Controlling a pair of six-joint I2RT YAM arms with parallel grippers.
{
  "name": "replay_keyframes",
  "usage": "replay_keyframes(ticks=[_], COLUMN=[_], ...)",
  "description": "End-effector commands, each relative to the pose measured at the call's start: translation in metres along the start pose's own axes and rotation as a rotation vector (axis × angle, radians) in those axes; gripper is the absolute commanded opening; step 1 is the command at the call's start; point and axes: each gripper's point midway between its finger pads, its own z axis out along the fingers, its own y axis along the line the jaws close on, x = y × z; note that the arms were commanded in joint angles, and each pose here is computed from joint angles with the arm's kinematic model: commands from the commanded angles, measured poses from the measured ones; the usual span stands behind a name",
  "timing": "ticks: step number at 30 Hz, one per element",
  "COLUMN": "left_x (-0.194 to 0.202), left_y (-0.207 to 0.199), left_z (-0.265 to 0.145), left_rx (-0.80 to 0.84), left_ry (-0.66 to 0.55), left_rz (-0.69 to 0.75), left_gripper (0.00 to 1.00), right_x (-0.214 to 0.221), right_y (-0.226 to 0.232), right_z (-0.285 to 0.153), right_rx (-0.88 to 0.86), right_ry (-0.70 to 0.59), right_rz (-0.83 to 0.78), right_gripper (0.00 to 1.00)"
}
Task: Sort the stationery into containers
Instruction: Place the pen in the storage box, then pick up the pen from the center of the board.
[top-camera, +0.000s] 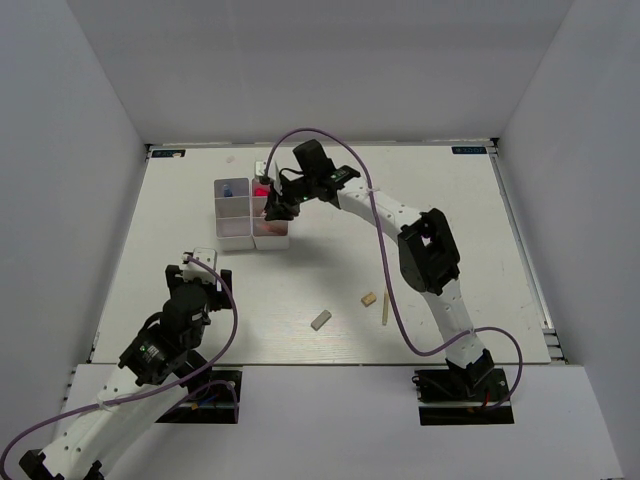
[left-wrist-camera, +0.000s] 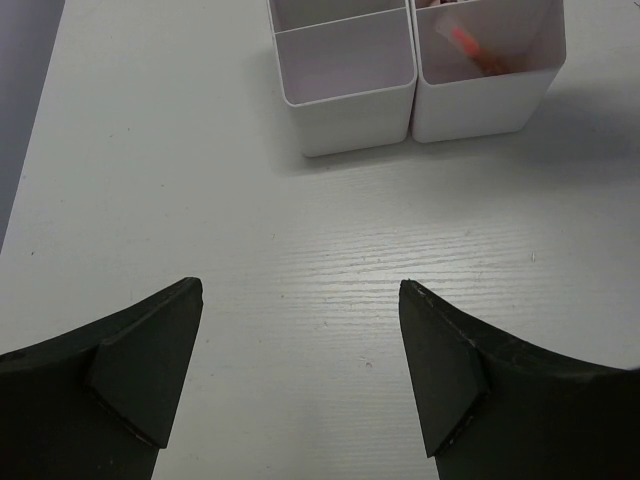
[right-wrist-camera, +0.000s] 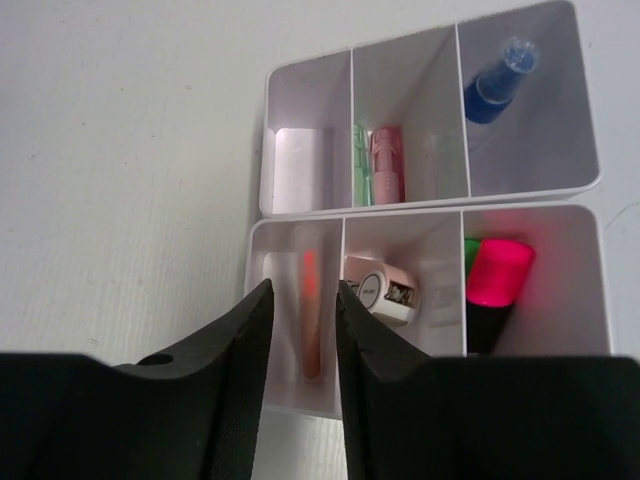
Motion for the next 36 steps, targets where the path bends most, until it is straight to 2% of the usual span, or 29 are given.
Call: replay_keyframes(ticks=[1,5,6,7,8,10,11,13,14,15,16,17,18,19,20,21,22,25,28,33,36], left_x=[-0.002,-0.004,-0.003,-0.004,-0.003,-0.004,-0.004,-0.005,-0.005,-0.005,-0.005,-0.005,-0.004,-0.004,-0.006,-0.005,-0.004,-0.005,-0.002,0.001,0.0], left_y=[0.0,0.0,0.001,0.001,0.001,0.001,0.0,-0.001,-0.003,-0.004,-0.004,-0.005,-0.006,-0.006,-0.007,-0.008,-0.007,-0.008,-0.01,-0.01,-0.011], left_z=[0.0,0.0,0.0,-0.001,-0.001,-0.001,-0.001,-0.002,-0.002,-0.001,-0.002,-0.002,-0.001,-0.002,-0.002,-0.003,-0.002,-0.002,-0.001,0.0,-0.001], left_rx=[-0.002,-0.002,-0.004,-0.005,-0.003,-0.003,0.002,0.011,0.024,0.025,0.03,0.036,0.035,0.036,0.045,0.049,0.045,0.048,0.053,0.054,0.057], left_ry=[-0.012,-0.017,-0.015,-0.017,-0.017,-0.021,-0.024,-0.026,-0.027,-0.024,-0.027,-0.024,-0.021,-0.022,-0.025,-0.024,-0.02,-0.021,-0.006,0.012,0.011], left_rz=[-0.006,-0.01,-0.006,-0.011,-0.011,-0.014,-0.018,-0.018,-0.02,-0.019,-0.02,-0.018,-0.019,-0.022,-0.024,-0.021,-0.022,-0.025,-0.017,-0.007,-0.006], left_gripper=[0.9,0.9,0.9,0.9,0.9,0.9,0.88,0.79,0.71,0.38,0.19,0.06,0.0,0.0,0.0,0.05,0.25,0.53,0.58,0.58,0.59], right_x=[0.002,0.0,-0.011,-0.014,-0.034,-0.041,-0.052,-0.046,-0.045,-0.039,-0.018,-0.004,0.02,0.045,0.073,0.084,0.102,0.128,0.131,0.154,0.167], right_y=[0.003,0.009,0.011,0.015,0.02,0.024,0.035,0.046,0.067,0.073,0.094,0.134,0.156,0.171,0.194,0.207,0.223,0.239,0.248,0.258,0.255], right_z=[0.002,-0.006,-0.012,-0.016,-0.03,-0.043,-0.062,-0.082,-0.099,-0.111,-0.124,-0.151,-0.171,-0.186,-0.206,-0.216,-0.231,-0.252,-0.254,-0.252,-0.245], right_rx=[-0.01,-0.018,-0.02,-0.028,-0.028,-0.022,-0.027,-0.043,-0.098,-0.129,-0.221,-0.34,-0.425,-0.509,-0.606,-0.654,-0.733,-0.818,-0.875,-0.998,-1.012], right_ry=[0.0,0.006,-0.009,-0.006,-0.026,-0.02,-0.004,0.039,0.065,0.064,0.118,0.15,0.22,0.28,0.34,0.354,0.375,0.392,0.344,0.296,0.294], right_rz=[-0.014,0.02,0.014,0.025,0.011,0.002,-0.036,-0.034,-0.17,-0.206,-0.31,-0.434,-0.433,-0.575,-0.613,-0.612,-0.654,-0.734,-0.781,-0.892,-0.928], right_gripper=[0.39,0.41,0.39,0.35,0.21,0.04,0.0,0.0,0.0,0.0,0.0,0.01,0.2,0.25,0.28,0.3,0.3,0.36,0.36,0.34,0.33])
